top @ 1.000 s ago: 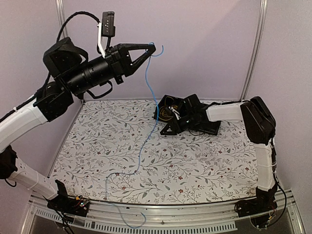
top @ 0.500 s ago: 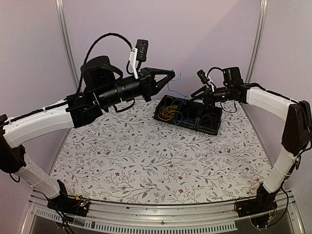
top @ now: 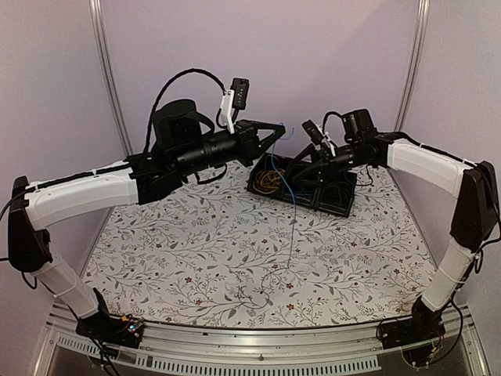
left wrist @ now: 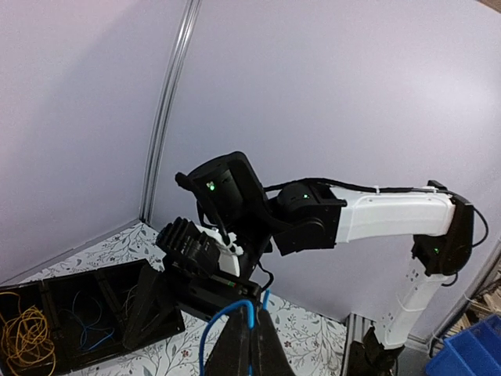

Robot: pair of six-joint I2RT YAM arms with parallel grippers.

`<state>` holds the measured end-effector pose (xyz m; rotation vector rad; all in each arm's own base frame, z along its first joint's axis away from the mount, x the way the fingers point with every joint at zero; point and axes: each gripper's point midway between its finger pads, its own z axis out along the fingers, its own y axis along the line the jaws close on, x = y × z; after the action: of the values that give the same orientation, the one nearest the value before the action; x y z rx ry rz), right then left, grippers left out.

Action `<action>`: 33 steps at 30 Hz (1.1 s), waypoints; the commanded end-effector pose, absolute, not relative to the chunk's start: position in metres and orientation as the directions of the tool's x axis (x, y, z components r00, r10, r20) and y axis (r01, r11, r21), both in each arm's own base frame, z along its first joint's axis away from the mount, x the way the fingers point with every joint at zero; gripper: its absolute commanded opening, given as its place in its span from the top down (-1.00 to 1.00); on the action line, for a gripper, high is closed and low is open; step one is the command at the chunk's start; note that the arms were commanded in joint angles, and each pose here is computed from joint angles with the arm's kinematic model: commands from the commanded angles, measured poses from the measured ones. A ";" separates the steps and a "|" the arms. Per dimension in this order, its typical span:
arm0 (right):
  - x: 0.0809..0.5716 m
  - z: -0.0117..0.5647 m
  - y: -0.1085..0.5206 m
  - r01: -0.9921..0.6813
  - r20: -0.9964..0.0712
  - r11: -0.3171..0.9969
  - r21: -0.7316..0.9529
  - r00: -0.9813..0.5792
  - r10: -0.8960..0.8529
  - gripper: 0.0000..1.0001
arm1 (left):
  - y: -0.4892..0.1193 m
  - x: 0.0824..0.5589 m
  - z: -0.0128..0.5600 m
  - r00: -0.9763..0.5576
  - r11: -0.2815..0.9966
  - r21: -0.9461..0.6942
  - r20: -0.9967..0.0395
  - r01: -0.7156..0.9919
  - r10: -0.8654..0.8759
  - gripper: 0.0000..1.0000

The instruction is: Untangle the cables

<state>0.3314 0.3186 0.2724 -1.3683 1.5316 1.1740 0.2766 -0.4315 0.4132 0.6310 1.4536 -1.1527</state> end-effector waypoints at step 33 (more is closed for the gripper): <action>0.304 0.261 0.319 -0.983 -0.923 -0.092 0.160 -0.116 -0.367 -0.61 | -0.416 0.274 0.425 -0.256 0.337 -0.343 -0.926 0.877 -0.276 1.00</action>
<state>0.3460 0.3080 0.2383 -1.3933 1.6768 1.1226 0.2762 -0.4270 0.4096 0.6114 1.4591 -1.2089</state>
